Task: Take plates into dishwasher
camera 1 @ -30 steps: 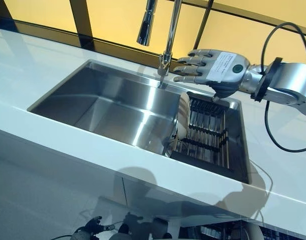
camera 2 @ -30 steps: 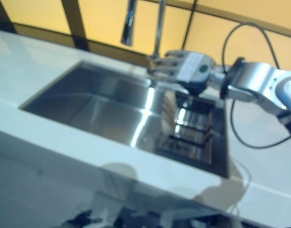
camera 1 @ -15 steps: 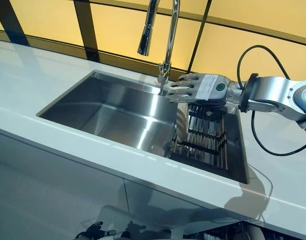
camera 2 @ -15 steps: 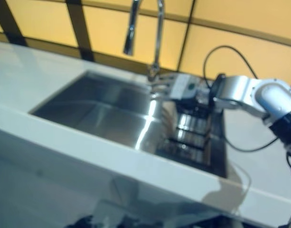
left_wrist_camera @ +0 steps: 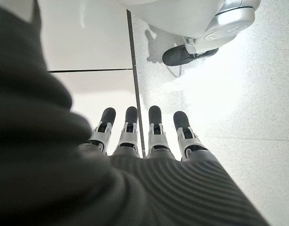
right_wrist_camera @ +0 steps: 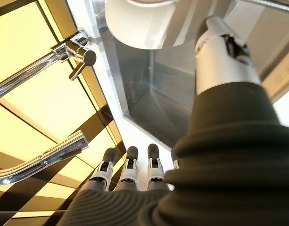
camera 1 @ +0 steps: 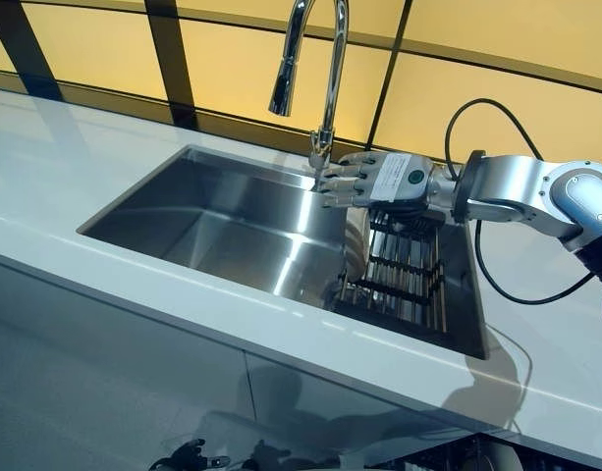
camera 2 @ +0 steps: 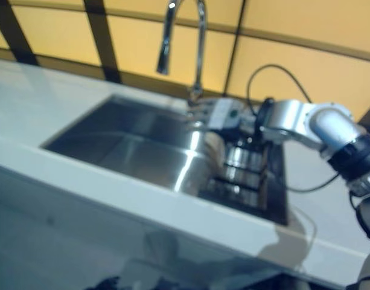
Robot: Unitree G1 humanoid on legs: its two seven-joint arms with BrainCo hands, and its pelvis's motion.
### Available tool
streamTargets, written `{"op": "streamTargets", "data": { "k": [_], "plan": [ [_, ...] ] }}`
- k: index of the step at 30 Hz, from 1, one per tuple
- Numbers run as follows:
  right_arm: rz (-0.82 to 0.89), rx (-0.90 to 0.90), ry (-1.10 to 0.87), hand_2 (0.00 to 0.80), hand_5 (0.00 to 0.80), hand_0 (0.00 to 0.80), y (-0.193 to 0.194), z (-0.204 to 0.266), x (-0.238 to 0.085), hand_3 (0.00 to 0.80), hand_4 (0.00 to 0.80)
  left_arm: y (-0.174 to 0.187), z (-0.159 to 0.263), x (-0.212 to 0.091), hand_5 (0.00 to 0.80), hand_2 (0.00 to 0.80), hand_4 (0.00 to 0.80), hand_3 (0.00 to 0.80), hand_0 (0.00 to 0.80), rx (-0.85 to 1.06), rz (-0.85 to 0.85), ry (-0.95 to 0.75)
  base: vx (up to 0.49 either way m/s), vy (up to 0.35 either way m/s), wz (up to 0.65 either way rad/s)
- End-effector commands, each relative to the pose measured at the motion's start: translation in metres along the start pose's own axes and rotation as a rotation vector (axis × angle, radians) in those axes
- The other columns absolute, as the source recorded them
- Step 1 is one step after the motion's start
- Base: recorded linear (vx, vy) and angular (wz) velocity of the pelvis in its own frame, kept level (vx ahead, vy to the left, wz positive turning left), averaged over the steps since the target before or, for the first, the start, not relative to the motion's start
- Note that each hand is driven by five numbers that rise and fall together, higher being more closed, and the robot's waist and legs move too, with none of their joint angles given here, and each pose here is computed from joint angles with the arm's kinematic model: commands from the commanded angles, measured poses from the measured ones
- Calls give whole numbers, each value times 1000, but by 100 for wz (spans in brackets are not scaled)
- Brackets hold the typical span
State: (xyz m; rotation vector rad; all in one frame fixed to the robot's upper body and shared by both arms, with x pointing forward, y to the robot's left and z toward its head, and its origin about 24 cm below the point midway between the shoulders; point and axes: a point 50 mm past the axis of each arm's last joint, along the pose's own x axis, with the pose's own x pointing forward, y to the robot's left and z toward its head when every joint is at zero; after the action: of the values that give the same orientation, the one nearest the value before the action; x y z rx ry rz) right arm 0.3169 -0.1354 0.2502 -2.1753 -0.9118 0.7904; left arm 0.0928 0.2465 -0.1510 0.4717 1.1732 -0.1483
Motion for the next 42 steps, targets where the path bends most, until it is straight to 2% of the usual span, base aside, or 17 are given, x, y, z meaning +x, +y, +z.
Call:
{"op": "streamTargets", "data": {
  "k": [1, 26, 42],
  "plan": [
    [-8, -45, 60, 0, 0, 0, -18, -21, -1, 0, 0, 15, 6, 0, 0, 0, 0, 0, 0, 88, 23, -11, 0, 0, 0],
    [16, 20, -4, 0, 0, 0, -9, -8, 13, 0, 0, 10, 5, 1, 0, 0, 0, 0, 0, 138, -13, -5, 4, -1, 0],
    [131, 69, -38, 0, 0, 0, 9, 1, 21, 0, 0, 11, 10, 1, 0, 0, 0, 0, 0, 136, -6, -16, 0, 0, 0]
  ]
}}
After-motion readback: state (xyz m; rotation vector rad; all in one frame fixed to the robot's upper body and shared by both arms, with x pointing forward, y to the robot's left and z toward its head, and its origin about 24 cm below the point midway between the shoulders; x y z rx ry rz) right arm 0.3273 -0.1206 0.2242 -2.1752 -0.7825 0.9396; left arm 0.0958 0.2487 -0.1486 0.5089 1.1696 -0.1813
